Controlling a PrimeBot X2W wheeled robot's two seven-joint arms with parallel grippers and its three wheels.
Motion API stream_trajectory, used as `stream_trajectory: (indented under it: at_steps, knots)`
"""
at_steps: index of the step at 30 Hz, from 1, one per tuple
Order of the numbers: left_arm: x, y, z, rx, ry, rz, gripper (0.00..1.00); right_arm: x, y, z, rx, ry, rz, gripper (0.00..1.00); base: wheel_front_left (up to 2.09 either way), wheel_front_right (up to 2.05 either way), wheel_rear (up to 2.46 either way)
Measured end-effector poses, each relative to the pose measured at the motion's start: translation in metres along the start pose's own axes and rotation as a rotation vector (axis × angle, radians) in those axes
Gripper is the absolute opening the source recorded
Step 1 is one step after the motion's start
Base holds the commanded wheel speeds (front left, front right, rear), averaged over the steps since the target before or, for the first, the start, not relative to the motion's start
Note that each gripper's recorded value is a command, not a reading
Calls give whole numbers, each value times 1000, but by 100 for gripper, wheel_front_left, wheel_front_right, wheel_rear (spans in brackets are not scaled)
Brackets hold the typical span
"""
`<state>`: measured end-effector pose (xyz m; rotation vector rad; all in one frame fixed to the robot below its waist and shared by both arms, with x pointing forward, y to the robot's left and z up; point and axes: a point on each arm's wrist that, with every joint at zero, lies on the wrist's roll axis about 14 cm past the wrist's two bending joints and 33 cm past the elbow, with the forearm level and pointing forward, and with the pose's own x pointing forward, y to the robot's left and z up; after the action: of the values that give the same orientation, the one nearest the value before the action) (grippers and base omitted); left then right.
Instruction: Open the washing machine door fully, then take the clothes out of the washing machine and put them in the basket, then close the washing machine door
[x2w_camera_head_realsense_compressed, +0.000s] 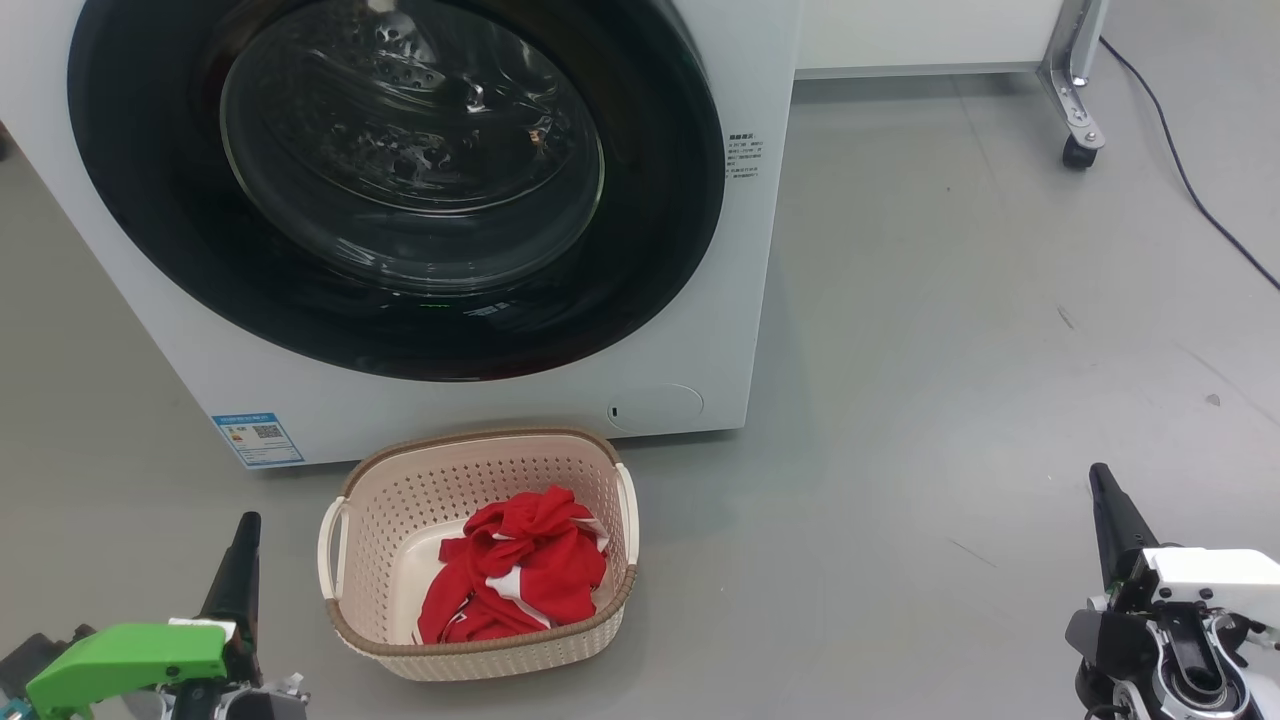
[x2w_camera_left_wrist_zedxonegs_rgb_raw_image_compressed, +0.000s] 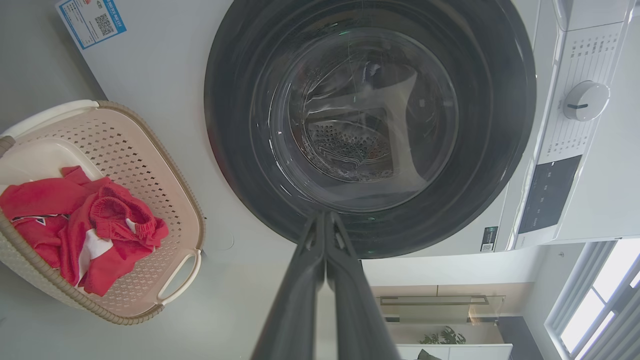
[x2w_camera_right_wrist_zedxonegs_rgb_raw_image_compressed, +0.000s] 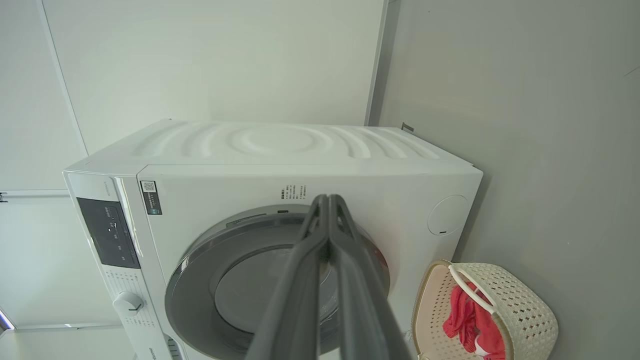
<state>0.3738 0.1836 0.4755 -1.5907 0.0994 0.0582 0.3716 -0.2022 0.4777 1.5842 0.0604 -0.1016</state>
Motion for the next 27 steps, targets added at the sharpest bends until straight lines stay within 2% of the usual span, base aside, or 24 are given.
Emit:
stream_trajectory:
  at_steps: [27]
  knots:
    - [0,1,0,0,-1,3,0,1,-2,1,1,-3,-3,0,0,0,0]
